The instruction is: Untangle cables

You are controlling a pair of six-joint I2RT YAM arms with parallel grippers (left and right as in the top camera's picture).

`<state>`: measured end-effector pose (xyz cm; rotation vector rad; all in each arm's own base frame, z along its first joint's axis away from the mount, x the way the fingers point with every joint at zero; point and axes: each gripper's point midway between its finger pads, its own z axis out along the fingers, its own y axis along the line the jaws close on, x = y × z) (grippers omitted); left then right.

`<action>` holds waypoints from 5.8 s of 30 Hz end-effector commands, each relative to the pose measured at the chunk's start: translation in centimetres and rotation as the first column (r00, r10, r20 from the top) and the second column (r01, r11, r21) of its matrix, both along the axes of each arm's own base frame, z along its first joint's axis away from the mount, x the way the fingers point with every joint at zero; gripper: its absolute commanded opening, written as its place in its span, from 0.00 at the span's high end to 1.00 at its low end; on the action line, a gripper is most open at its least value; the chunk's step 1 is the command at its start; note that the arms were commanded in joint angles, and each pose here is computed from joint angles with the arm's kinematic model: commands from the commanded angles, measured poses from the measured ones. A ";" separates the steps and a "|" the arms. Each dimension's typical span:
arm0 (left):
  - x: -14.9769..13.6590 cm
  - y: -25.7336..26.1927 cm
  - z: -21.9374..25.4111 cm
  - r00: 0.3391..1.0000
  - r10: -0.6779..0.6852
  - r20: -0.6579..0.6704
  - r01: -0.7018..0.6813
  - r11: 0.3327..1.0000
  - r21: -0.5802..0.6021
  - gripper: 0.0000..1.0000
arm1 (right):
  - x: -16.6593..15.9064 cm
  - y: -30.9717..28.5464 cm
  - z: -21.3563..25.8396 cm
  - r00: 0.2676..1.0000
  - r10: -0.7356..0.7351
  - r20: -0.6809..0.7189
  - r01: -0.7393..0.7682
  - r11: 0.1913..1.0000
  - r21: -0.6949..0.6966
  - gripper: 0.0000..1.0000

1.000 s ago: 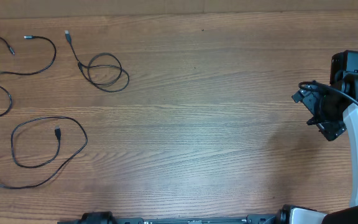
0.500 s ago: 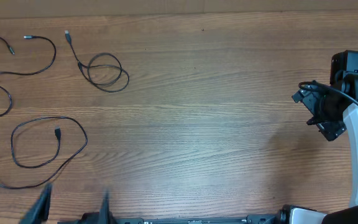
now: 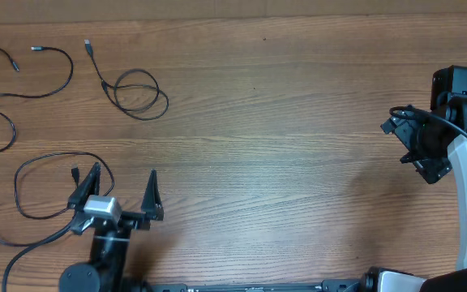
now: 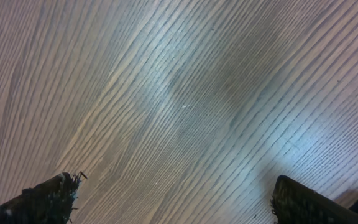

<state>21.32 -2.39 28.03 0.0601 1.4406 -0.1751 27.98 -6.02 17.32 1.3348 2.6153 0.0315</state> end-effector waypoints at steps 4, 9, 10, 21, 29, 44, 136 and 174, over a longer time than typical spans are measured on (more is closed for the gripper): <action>2.3 1.9 -4.5 0.996 0.090 -0.020 -0.092 0.989 -0.113 0.01 | 0.3 -0.4 1.2 0.999 -0.006 0.040 0.007 1.000 -0.018 0.00; 3.3 2.4 -8.4 0.991 0.116 -0.062 -0.123 0.984 -0.128 0.00 | 0.3 -0.4 1.2 0.999 -0.006 0.039 0.007 1.000 -0.018 0.00; 3.3 2.6 -8.7 0.989 0.128 -0.074 -0.137 0.982 -0.127 0.01 | 0.3 -0.5 1.2 0.999 -0.007 0.039 0.007 1.000 -0.019 0.00; 3.3 3.3 -12.6 0.960 0.188 -0.208 -0.184 0.982 0.039 0.00 | 0.3 -0.4 1.2 0.999 -0.006 0.039 0.007 1.000 -0.018 0.00; 3.3 1.8 -12.5 0.975 0.113 -0.192 -0.091 0.989 0.116 0.00 | 0.3 -0.4 1.2 0.999 -0.006 0.039 0.007 1.000 -0.018 0.00; 3.3 2.0 -12.5 0.973 0.123 -0.194 -0.102 0.988 0.112 0.00 | 0.3 -0.4 1.2 0.999 -0.006 0.039 0.007 1.000 -0.018 0.00; 3.3 2.0 -12.5 0.973 0.123 -0.194 -0.103 0.988 0.112 0.00 | -8.8 5.7 15.0 0.013 0.302 0.953 0.002 0.953 -0.302 0.00; 3.3 2.0 -12.5 0.973 0.123 -0.194 -0.102 0.988 0.112 0.01 | -3.1 5.2 -1.2 0.262 0.757 0.599 -0.092 0.637 -0.765 0.00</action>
